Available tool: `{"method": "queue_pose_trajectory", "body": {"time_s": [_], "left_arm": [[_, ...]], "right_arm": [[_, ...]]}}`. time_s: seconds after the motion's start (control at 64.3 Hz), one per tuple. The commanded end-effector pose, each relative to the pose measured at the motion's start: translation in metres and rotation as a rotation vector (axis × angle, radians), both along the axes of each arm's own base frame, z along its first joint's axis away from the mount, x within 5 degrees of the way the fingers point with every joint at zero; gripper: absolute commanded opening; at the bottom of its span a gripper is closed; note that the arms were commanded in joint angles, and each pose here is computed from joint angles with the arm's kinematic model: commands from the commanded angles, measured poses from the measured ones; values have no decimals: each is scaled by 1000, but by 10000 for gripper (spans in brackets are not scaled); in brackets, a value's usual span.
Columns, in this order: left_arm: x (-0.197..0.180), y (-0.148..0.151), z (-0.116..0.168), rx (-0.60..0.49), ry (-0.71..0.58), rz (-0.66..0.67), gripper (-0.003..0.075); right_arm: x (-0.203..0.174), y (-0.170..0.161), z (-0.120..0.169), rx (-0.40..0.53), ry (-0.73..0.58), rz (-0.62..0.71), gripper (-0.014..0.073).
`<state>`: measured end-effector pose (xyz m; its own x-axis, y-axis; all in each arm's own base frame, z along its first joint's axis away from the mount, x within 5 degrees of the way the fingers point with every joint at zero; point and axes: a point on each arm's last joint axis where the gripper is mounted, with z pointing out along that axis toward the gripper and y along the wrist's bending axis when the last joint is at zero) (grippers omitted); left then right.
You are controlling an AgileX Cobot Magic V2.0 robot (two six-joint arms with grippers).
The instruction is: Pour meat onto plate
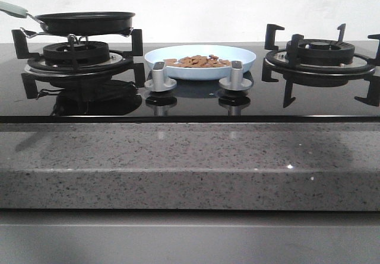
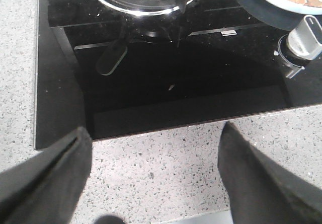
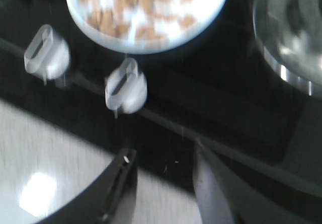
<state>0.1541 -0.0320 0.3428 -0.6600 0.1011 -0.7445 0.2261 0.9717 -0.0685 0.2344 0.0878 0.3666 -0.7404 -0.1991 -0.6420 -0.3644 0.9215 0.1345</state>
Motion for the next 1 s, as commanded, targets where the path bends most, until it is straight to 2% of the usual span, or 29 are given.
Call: {"method": "queue_pose_trajectory", "body": {"time_s": [0.0,0.202,0.498,0.669,0.902,0.98], "left_arm": [[2,-1,14,-27,-91,6,510],[2,-1,14,-27,-91,6,510],[2,-1,14,-28,-91,6,510],[2,-1,14,-28,-91,6,510],[2,-1,14,-29,-96,7,510],[2,-1,14,-29,-96,7,510]], "right_arm": [[-28,-12,12,35,-126,-31,310],[-90,-37,-2,38,-174,-102,310],[-150,-57,-18,52,-225,-122,310],[-166,-62,-23,65,-261,-122,310],[-167,-62,-25,66,-262,-122,308],[-167,-62,-25,66,-263,-122,277]]}}
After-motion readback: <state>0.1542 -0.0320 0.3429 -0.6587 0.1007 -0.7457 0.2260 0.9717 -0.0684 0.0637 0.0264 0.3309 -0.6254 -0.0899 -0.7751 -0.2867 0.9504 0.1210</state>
